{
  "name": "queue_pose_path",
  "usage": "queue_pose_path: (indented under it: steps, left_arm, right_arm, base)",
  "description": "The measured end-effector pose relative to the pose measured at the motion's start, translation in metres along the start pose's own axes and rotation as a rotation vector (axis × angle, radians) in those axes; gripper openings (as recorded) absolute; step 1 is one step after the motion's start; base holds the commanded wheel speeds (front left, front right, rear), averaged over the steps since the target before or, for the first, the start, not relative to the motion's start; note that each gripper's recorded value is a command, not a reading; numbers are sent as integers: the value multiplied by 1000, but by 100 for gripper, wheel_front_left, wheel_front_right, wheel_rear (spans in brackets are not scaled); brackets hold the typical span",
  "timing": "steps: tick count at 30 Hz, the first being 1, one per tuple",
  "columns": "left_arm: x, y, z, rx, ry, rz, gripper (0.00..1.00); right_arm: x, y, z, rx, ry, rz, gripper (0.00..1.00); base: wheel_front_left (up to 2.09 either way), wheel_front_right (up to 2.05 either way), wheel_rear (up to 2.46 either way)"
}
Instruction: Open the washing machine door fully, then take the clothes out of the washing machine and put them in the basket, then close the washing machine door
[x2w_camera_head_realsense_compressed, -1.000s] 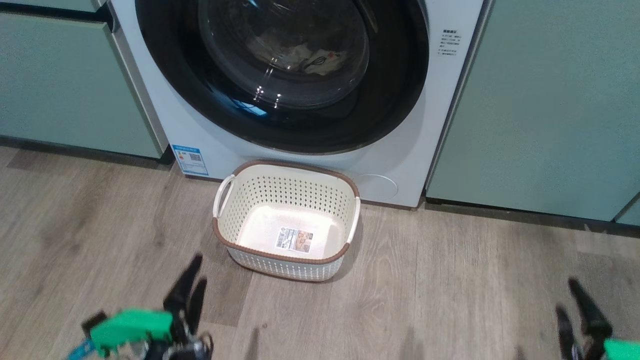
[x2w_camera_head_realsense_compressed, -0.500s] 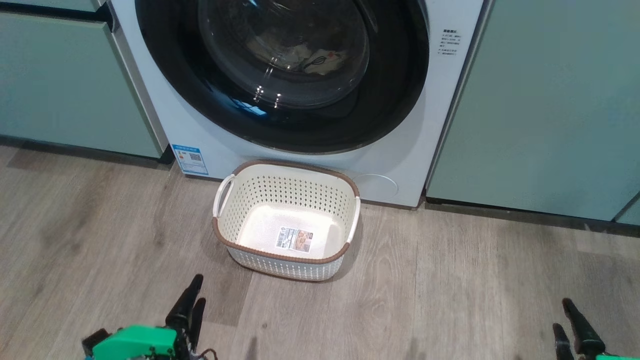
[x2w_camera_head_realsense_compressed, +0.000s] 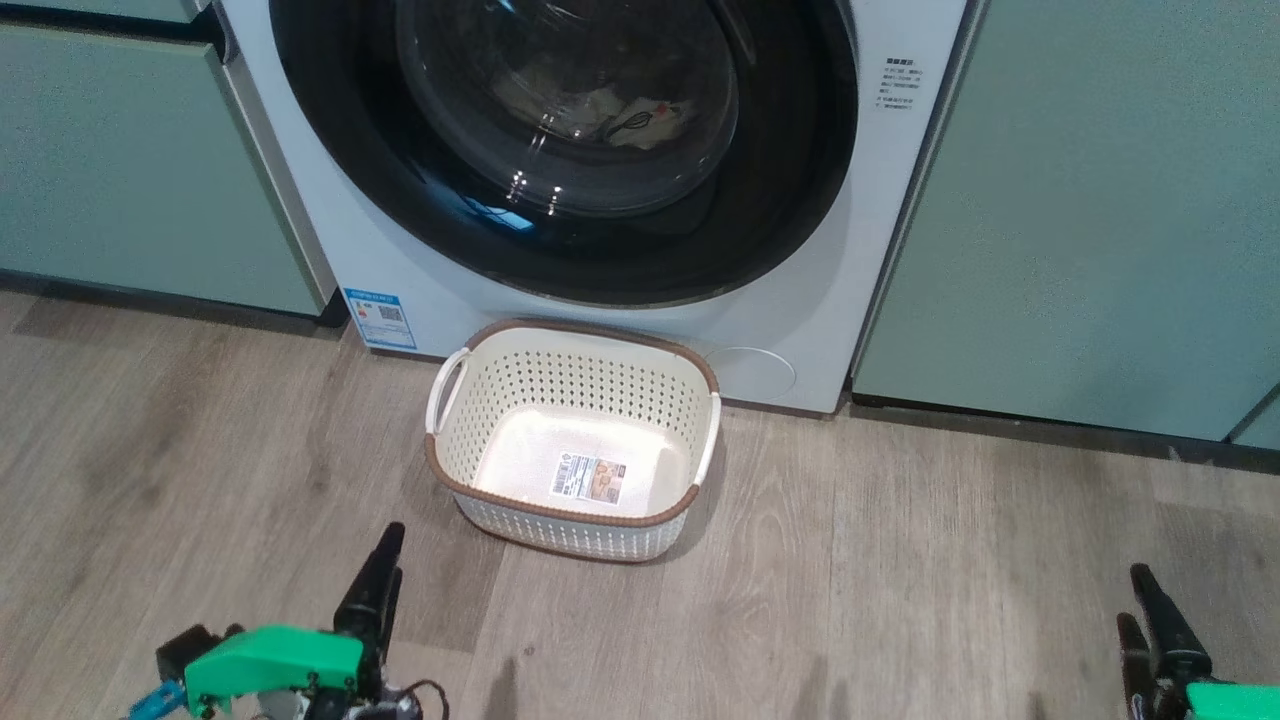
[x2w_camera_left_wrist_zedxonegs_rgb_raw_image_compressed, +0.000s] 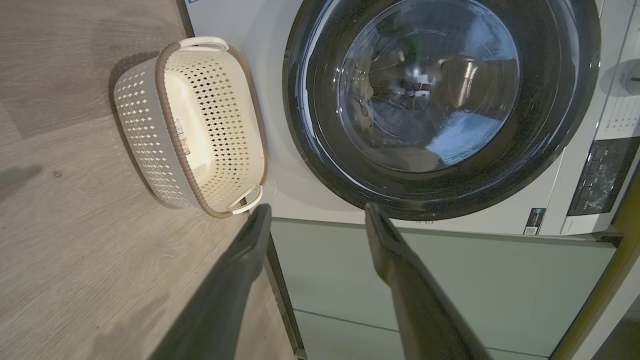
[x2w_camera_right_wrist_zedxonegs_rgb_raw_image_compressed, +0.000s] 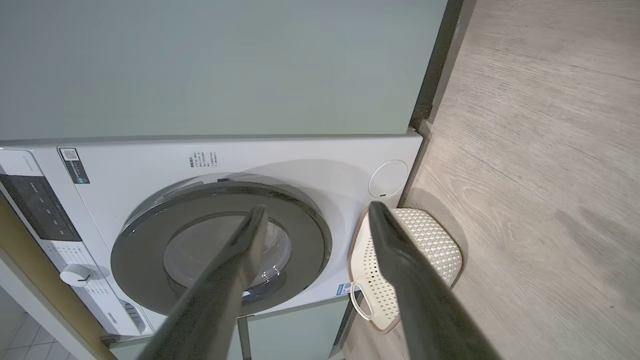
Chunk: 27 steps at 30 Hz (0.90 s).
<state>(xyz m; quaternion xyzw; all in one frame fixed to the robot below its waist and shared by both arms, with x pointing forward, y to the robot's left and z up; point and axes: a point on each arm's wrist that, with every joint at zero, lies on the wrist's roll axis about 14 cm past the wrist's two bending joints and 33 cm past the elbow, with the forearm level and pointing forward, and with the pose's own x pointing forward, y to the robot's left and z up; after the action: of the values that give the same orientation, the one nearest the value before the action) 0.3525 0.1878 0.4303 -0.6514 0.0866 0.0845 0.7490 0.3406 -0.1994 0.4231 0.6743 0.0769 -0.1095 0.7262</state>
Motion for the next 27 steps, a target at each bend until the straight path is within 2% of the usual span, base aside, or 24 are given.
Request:
queue_pose_path:
  steps: [16, 27]
  left_arm:
    - [7, -21, 7, 150, -39, -51, 100]
    - [10, -36, 9, 319, -65, -82, 100]
  right_arm:
    - [7, 29, 0, -154, -23, 84, 100]
    - [10, 41, -6, -324, -19, 123, 100]
  base:
    - [0, 0, 0]
    - [0, 0, 0]
